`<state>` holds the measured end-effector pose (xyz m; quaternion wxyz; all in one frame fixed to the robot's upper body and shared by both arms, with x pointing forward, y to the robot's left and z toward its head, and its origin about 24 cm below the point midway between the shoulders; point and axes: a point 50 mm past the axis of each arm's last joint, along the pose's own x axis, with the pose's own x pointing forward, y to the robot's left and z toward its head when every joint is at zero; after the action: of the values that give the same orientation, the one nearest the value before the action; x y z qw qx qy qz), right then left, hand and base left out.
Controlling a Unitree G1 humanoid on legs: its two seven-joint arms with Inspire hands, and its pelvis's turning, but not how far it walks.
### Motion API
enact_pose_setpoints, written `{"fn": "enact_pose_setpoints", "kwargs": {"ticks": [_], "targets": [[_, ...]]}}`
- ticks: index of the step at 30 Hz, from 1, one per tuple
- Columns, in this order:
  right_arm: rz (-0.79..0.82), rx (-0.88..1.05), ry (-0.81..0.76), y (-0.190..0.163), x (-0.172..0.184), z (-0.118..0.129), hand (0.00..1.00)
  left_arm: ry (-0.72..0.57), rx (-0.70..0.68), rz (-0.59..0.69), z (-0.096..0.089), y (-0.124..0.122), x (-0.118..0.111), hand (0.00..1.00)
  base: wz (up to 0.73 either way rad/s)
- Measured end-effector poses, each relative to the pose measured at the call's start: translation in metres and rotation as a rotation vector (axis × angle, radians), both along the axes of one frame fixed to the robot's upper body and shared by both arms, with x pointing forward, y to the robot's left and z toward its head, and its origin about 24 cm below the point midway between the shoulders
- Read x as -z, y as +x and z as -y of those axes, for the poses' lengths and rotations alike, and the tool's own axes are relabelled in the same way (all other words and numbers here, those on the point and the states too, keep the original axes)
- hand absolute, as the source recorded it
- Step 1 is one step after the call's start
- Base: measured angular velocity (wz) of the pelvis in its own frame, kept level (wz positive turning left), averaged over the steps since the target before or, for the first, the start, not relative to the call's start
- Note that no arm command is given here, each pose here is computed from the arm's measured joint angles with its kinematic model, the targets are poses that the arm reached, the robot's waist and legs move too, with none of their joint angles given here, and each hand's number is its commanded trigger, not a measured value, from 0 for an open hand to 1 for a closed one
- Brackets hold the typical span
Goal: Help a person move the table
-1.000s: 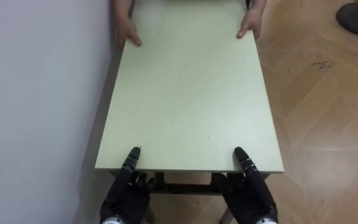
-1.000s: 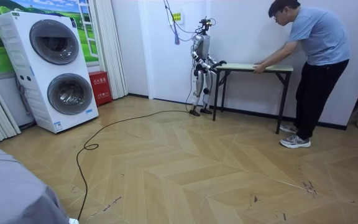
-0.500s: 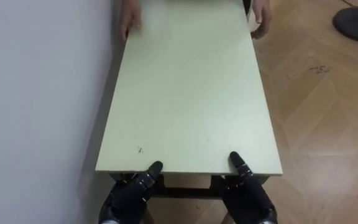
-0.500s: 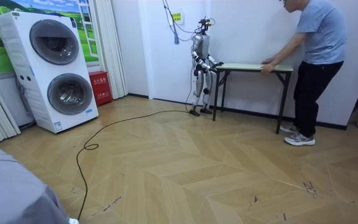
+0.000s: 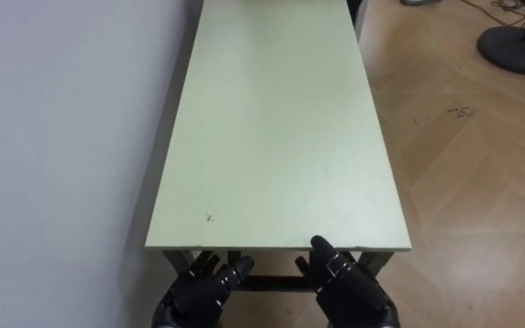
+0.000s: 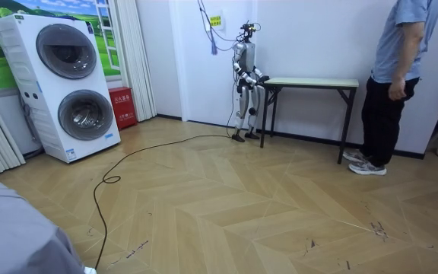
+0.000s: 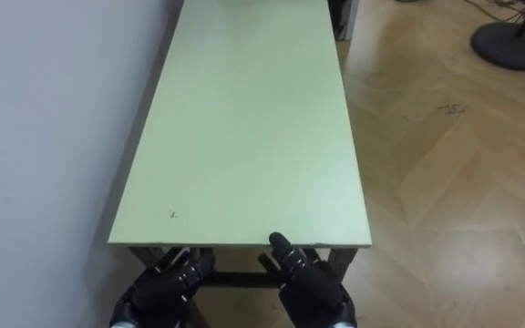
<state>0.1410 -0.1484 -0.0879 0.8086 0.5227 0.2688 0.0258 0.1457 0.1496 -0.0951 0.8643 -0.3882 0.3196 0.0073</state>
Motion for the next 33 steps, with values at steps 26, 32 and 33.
{"fn": "enact_pose_setpoints", "kwargs": {"ticks": [26, 32, 33], "targets": [[-0.046, -0.470, -0.468, -0.023, 0.029, 0.015, 0.00, 0.191, 0.191, -0.026, -0.006, -0.013, 0.011, 0.00, 0.01], [-0.105, -0.556, -0.587, -0.033, 0.039, 0.025, 0.00, 0.258, 0.229, -0.112, -0.016, -0.029, 0.025, 0.00, 0.00], [-0.126, -0.566, -0.601, -0.036, 0.041, 0.028, 0.00, 0.260, 0.229, -0.120, -0.017, -0.031, 0.026, 0.00, 0.00]]}}
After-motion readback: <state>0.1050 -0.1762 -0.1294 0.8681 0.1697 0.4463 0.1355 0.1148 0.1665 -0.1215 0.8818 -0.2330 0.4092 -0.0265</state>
